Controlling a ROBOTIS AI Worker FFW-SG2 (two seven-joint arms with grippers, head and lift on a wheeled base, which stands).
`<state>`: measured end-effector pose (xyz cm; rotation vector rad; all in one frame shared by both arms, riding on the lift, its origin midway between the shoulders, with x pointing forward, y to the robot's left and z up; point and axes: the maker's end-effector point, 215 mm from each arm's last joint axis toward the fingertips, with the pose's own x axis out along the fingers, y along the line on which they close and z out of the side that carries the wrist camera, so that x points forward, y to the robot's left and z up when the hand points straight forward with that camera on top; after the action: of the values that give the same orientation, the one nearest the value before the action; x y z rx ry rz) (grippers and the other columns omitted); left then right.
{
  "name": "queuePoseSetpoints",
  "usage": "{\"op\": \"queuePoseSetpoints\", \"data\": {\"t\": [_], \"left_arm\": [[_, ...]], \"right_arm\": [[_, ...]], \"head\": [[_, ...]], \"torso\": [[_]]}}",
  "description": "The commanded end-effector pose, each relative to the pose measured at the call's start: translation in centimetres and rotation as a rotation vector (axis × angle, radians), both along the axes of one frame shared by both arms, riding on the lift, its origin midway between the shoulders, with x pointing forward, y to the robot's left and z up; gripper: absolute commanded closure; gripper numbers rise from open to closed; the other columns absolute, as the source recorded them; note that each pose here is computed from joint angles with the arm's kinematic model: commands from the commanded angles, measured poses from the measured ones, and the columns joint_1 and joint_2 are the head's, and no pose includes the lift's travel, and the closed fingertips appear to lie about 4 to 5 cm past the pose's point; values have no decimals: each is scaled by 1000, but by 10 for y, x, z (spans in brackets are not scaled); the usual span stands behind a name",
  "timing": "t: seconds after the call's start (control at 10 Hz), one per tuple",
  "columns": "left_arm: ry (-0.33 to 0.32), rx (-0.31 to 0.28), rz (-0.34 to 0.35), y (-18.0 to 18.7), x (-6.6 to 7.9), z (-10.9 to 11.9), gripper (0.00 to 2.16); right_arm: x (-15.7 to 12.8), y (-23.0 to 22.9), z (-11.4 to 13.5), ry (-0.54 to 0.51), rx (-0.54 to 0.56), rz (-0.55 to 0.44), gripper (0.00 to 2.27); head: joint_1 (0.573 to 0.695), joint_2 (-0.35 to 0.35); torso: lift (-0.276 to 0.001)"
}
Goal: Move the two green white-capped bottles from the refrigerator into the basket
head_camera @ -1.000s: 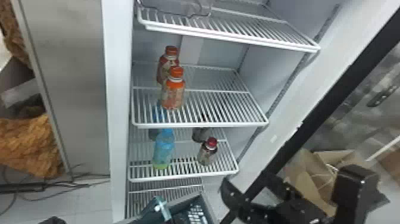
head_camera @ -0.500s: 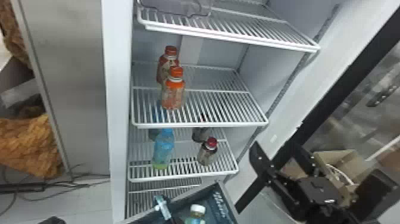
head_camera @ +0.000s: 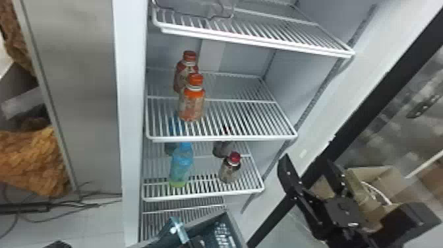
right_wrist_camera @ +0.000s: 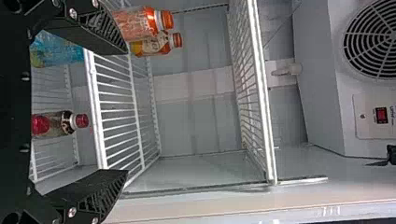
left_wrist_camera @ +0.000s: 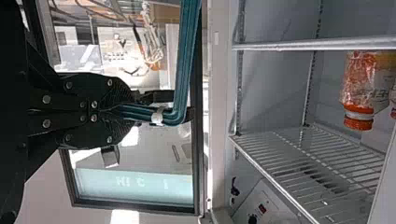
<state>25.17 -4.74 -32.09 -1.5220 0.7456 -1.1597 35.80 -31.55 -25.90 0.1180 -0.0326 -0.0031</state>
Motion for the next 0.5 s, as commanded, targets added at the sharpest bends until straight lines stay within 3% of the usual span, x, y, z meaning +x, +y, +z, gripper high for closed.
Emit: {"op": "queuePoseSetpoints", "data": {"t": [0.0, 0.4], "left_arm": [[3, -1, -3, -1, -2, -1, 1214], [1, -3, -8, -3, -2, 1, 1214]], "right_arm": [[2, 5, -11, -3, 20, 4, 145], [7, 13, -16, -47, 30, 6, 147]], "head": [[695, -350], [695, -350]], "torso": [[-4], [-4]]}}
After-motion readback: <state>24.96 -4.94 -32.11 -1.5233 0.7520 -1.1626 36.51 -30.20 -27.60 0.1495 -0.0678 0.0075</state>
